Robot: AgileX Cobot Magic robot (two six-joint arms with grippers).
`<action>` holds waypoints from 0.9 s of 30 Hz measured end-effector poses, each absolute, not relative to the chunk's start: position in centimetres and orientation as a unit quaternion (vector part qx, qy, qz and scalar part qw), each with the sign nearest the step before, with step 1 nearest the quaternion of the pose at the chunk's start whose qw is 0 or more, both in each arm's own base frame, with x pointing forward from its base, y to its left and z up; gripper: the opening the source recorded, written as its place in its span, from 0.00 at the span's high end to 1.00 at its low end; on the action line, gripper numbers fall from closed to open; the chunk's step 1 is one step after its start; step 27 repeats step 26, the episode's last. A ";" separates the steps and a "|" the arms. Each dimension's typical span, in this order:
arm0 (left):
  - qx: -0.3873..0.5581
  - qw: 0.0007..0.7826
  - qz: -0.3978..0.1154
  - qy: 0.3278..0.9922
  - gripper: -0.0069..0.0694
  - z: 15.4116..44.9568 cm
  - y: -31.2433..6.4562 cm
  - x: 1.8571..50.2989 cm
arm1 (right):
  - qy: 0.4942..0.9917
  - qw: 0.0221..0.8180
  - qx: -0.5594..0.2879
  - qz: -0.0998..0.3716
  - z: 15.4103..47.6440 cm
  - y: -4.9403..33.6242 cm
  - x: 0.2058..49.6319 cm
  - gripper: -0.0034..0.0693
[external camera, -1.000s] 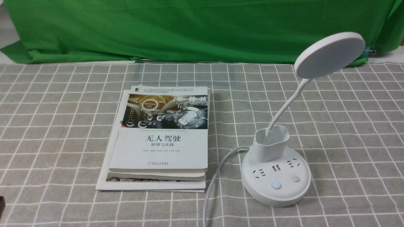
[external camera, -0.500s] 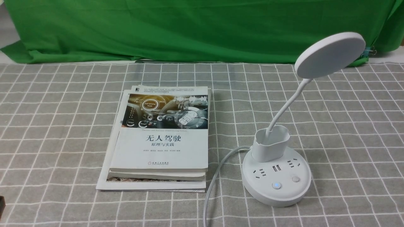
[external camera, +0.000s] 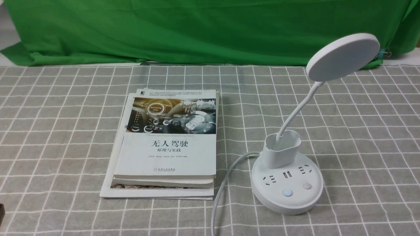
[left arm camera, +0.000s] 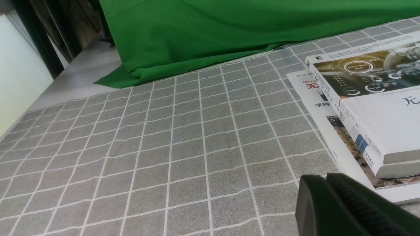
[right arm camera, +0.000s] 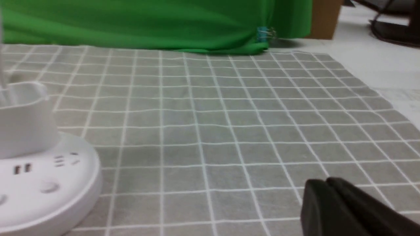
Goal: Turn off the desk lamp on the grey coffee tablecloth by hand.
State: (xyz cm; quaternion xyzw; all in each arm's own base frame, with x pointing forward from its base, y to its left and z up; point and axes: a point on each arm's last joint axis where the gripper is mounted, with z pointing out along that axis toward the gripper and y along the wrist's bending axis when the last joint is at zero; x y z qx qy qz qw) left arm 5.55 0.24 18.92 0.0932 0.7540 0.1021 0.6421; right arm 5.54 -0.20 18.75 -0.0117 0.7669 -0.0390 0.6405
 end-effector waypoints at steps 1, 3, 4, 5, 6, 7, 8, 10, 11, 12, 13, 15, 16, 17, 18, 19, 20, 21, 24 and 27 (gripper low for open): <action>0.093 0.642 0.102 0.754 0.89 18.9 0.2 5.6 | 0.766 0.642 -0.020 -0.028 18.8 -0.1 5.6 0.89; 0.093 0.642 0.102 0.754 0.89 18.9 0.2 5.6 | 0.765 0.643 -0.032 -0.017 18.8 0.1 5.6 0.89; 0.093 0.642 0.102 0.754 0.89 18.9 0.2 5.6 | 0.765 0.643 -0.036 -0.013 18.8 0.2 5.5 0.89; 0.093 0.642 0.102 0.754 0.89 18.9 0.2 5.6 | 0.765 0.643 -0.041 -0.009 18.8 0.3 5.5 0.89; 0.094 0.642 0.102 0.754 0.89 18.9 0.2 5.6 | 0.764 0.643 -0.044 -0.007 18.8 0.3 5.5 0.89; 0.094 0.642 0.102 0.754 0.89 18.9 0.2 5.6 | 0.764 0.643 -0.045 -0.006 18.8 0.3 5.5 0.89; 0.094 0.642 0.102 0.754 0.89 18.9 0.2 5.6 | 0.764 0.643 -0.046 -0.005 18.8 0.3 5.5 0.89; 0.093 0.642 0.102 0.754 0.89 18.9 0.2 5.6 | 0.764 0.643 -0.047 -0.004 18.8 0.4 5.5 0.89; 0.093 0.642 0.102 0.754 0.89 18.9 0.2 5.6 | 0.764 0.643 -0.047 -0.003 18.8 0.4 5.5 0.89; 0.093 0.642 0.102 0.754 0.89 18.9 0.2 5.6 | 0.764 0.643 -0.047 -0.003 18.8 0.4 5.5 0.89; 0.093 0.642 0.102 0.754 0.89 18.9 0.2 5.6 | 0.764 0.643 -0.047 -0.003 18.8 0.4 5.5 0.89; 0.093 0.642 0.102 0.754 0.89 18.9 0.2 5.6 | 0.764 0.643 -0.047 -0.003 18.8 0.4 5.5 0.89; 0.093 0.642 0.102 0.754 0.89 18.9 0.2 5.6 | 0.764 0.643 -0.047 -0.003 18.8 0.4 5.5 0.89; 0.093 0.642 0.102 0.754 0.89 18.9 0.2 5.6 | 0.764 0.643 -0.048 -0.003 18.8 0.4 5.5 0.89; 0.093 0.642 0.102 0.754 0.89 18.9 0.2 5.6 | 0.764 0.643 -0.048 -0.003 18.8 0.4 5.5 0.89; 0.093 0.642 0.102 0.754 0.89 18.9 0.2 5.6 | 0.764 0.643 -0.048 -0.003 18.8 0.4 5.5 0.89; 0.093 0.642 0.102 0.754 0.89 18.9 0.2 5.6 | 0.764 0.643 -0.048 -0.003 18.8 0.4 5.5 0.89; 0.093 0.642 0.102 0.754 0.89 18.9 0.2 5.6 | 0.764 0.643 -0.048 -0.003 18.8 0.4 5.5 0.89; 0.093 0.642 0.102 0.754 0.89 18.9 0.2 5.6 | 0.764 0.643 -0.048 -0.003 18.8 0.4 5.5 0.89; 0.093 0.642 0.102 0.754 0.89 18.9 0.2 5.6 | 0.764 0.643 -0.048 -0.003 18.8 0.4 5.5 0.89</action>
